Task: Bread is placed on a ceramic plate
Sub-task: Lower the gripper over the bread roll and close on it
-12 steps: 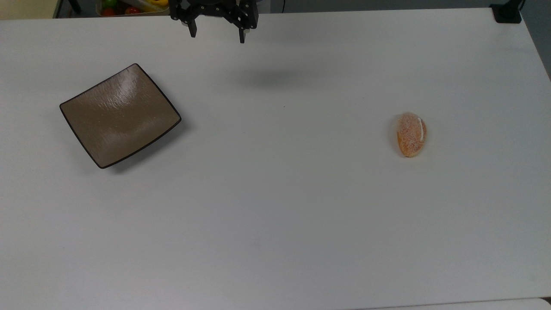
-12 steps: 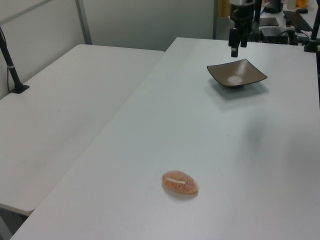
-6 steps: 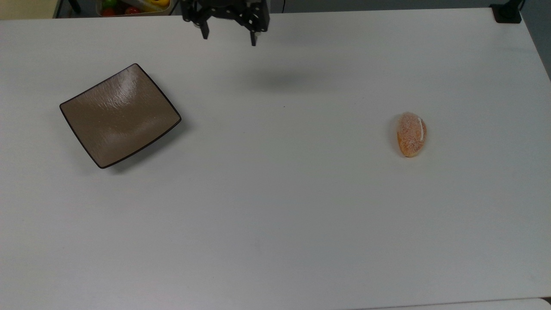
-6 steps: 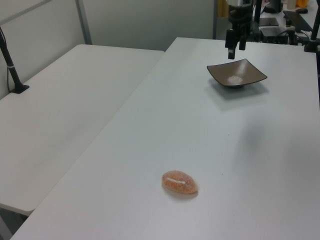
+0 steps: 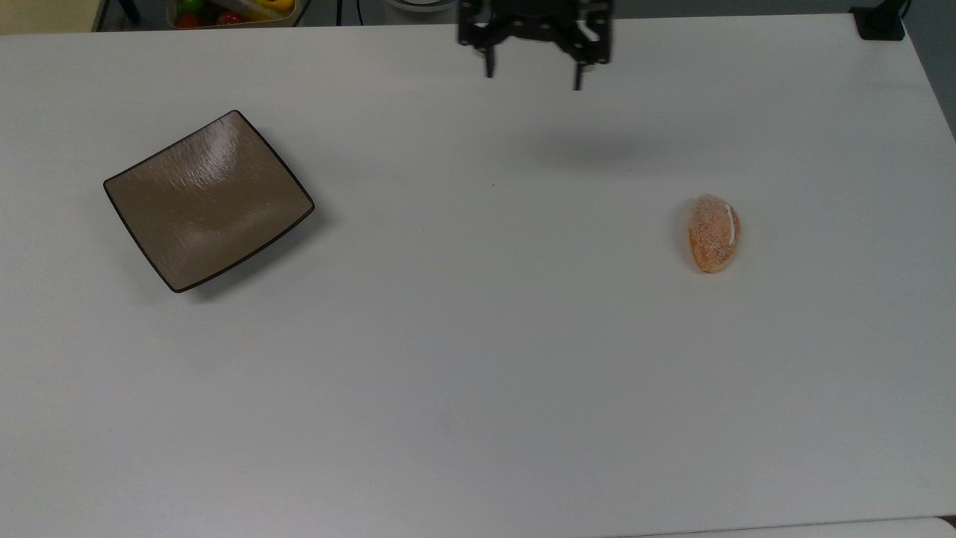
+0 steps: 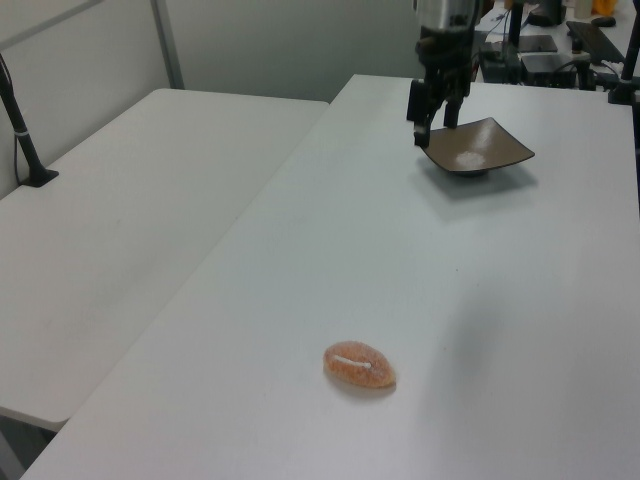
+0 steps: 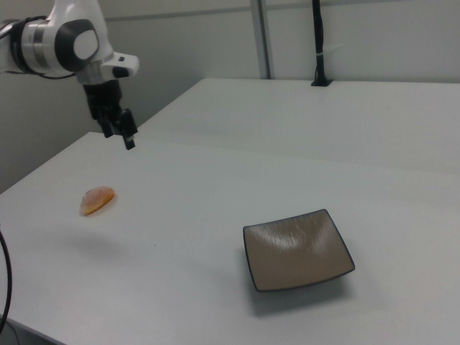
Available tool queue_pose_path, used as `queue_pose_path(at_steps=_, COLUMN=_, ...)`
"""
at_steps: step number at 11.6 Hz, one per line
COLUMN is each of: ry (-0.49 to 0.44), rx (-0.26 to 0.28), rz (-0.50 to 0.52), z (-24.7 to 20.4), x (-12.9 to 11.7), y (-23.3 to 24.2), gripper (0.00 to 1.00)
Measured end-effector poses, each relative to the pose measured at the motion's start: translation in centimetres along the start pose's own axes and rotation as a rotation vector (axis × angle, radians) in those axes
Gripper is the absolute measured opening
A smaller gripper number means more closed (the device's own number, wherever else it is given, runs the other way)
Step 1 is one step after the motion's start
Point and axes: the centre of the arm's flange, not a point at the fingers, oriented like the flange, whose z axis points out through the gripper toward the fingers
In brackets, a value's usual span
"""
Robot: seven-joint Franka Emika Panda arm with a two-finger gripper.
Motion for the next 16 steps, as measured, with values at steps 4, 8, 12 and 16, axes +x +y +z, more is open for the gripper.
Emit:
queue_pose_path(at_steps=4, ry=0.029, rx=0.029, rz=-0.004, z=6.7, x=-1.2, y=-9.0, gripper=1.0)
queue_pose_path(at_steps=8, ry=0.035, rx=0.034, rz=-0.075, z=13.4, x=-1.6, y=-14.8, gripper=1.0)
queue_pose_path(at_steps=12, ry=0.067, rx=0.036, rz=-0.133, z=17.0, x=-3.8, y=-19.5, gripper=1.0)
queue_pose_path(at_steps=16, ry=0.079, rx=-0.023, rz=-0.132, z=22.7, x=-3.8, y=-21.2, gripper=1.0)
